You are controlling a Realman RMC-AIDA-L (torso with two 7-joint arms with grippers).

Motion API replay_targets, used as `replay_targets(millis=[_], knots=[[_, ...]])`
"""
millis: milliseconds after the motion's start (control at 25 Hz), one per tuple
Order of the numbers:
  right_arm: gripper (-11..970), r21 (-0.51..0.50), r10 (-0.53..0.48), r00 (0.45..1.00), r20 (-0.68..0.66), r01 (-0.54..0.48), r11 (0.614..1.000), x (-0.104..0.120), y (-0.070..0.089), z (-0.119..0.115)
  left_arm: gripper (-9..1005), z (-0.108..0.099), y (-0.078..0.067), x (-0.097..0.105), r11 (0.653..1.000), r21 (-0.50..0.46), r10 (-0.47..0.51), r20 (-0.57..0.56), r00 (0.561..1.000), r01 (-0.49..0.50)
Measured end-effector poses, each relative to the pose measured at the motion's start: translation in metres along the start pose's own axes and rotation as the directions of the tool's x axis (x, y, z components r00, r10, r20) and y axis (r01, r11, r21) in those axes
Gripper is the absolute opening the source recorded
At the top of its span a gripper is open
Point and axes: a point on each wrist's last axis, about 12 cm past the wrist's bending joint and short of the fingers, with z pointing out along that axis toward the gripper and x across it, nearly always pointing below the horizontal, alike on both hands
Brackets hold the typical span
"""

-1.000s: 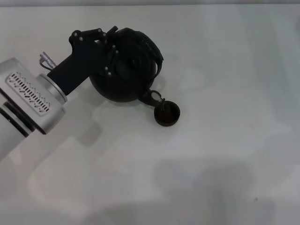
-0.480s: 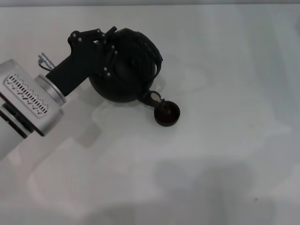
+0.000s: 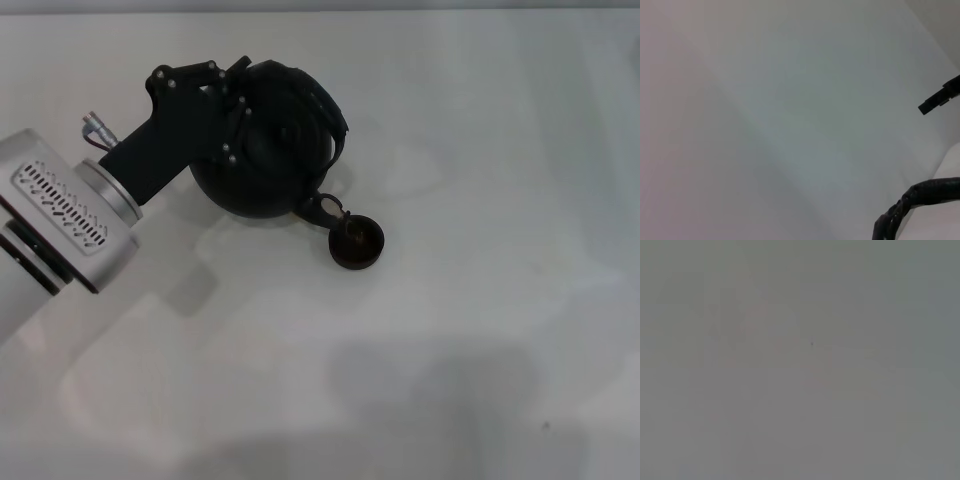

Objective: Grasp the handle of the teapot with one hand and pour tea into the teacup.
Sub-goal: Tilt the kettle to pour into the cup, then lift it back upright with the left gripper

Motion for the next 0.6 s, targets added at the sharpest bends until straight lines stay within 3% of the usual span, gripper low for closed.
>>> replay_targets(millis=[600], knots=[[856,-0.006,0.0,1.0,0.004,0.0,1.0,-0.0014,0.0022,0.0021,110,0.0005,0.0,-0.0004,1.0,-0.001,0.017,0.001,1.0,-0.017]])
